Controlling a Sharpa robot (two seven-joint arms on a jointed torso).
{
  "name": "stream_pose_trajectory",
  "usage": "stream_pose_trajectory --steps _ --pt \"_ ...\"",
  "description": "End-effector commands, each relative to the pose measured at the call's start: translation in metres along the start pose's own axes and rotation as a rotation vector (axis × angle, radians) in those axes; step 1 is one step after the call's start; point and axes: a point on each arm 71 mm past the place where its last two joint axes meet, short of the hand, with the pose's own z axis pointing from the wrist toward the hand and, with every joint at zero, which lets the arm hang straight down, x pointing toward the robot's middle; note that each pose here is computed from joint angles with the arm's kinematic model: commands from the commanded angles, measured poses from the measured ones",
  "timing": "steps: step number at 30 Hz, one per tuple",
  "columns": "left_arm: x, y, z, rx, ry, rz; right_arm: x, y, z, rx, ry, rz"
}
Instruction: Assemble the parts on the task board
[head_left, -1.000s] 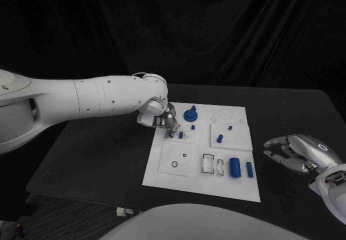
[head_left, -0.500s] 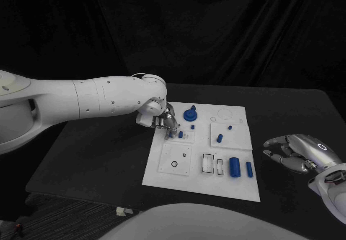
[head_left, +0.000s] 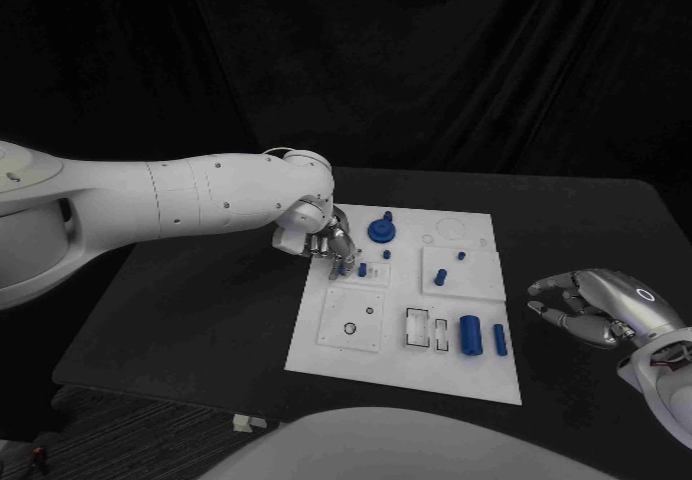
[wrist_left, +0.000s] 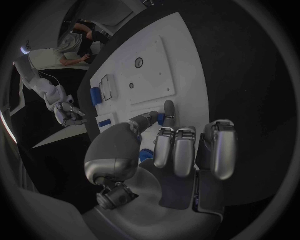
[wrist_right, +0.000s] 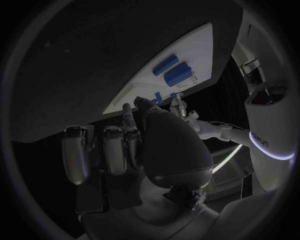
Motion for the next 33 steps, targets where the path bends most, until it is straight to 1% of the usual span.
stream_pose_trajectory --steps 1,8,24,33 --pt "0.0006 0.0004 0.0016 0.005 -0.010 -0.012 0.0012 -0.0013 -0.0006 0.018 0.006 -0.002" --pt "-0.0001 0.0006 0.0014 0.009 -0.023 -0.024 0.0013 -0.0014 -0.0007 0.018 0.008 -0.002" --pt "-0.0029 0.0060 0.0008 0.006 -0.052 -0.055 0.0014 -0.0022 -0.0013 0.021 0.013 -0.003" --pt "-0.0045 0.0070 0.0006 0.008 -0.070 -0.071 0.0017 -0.0024 -0.0011 0.023 0.015 -0.004"
